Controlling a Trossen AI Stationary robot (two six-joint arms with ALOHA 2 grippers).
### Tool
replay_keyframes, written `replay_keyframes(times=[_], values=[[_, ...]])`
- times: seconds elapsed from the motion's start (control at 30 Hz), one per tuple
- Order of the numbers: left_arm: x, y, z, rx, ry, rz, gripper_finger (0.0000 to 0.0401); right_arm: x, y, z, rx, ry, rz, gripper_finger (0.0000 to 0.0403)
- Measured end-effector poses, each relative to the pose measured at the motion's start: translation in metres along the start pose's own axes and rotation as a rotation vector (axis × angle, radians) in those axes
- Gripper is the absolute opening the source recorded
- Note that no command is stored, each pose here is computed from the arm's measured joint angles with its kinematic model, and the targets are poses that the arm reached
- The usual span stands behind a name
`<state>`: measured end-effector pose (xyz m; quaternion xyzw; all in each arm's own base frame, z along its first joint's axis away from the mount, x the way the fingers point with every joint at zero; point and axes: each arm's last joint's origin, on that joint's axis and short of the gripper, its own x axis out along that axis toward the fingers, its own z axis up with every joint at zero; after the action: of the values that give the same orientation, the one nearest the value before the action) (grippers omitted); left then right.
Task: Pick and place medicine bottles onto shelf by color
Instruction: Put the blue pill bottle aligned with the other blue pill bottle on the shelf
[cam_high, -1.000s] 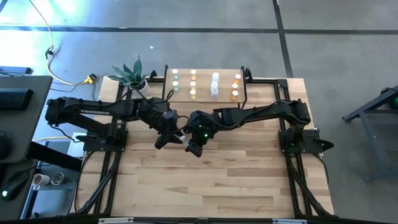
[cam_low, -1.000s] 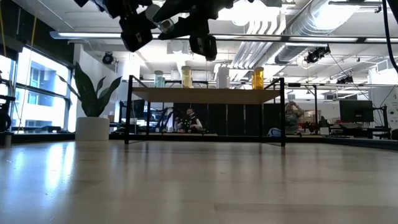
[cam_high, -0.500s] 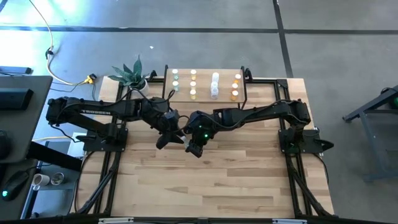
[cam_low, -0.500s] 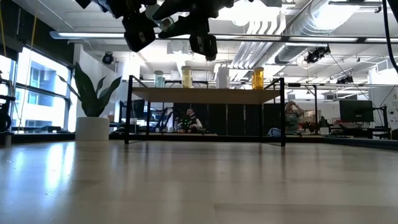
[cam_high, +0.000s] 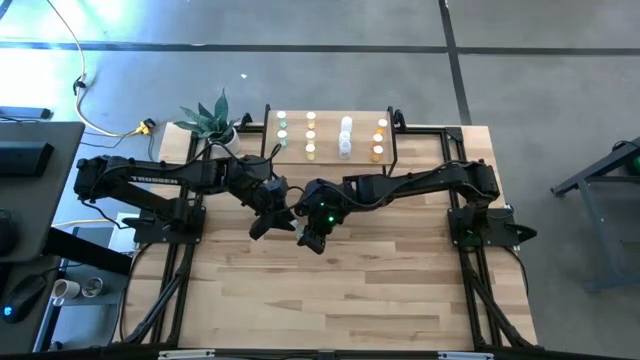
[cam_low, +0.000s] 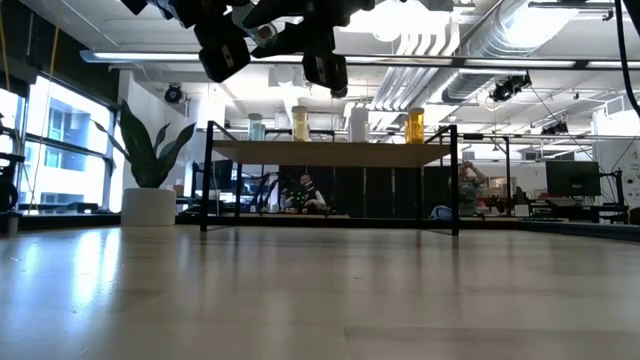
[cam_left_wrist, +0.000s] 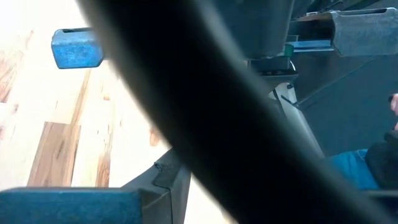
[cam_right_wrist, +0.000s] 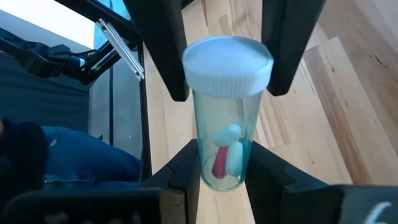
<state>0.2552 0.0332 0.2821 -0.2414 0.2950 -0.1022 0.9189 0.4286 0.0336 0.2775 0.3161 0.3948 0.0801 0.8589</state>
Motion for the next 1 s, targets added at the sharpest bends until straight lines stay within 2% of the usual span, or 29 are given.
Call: replay_keyframes(times=[0.23, 0.43, 0.6, 0.8, 1.0], values=[[0.000, 0.000, 0.000, 0.030, 0.001, 0.000, 0.0114, 0.000, 0.000, 0.000, -0.017, -0.007, -0.009, 0.0097], [0.000, 0.000, -0.001, 0.030, 0.012, 0.000, 0.0113, 0.000, -0.001, 0.002, -0.028, -0.021, -0.017, 0.0147], [-0.002, 0.004, -0.006, 0.051, 0.054, 0.032, 0.0114, -0.005, -0.011, 0.005, 0.034, -0.010, -0.038, 0.0182], [-0.007, 0.013, -0.009, 0.056, 0.082, 0.128, 0.0114, -0.015, -0.019, 0.007, 0.063, 0.005, -0.072, 0.0187], [-0.016, 0.022, -0.006, 0.052, 0.063, 0.174, 0.0113, -0.025, -0.028, 0.013, 0.056, -0.006, -0.087, 0.0187]])
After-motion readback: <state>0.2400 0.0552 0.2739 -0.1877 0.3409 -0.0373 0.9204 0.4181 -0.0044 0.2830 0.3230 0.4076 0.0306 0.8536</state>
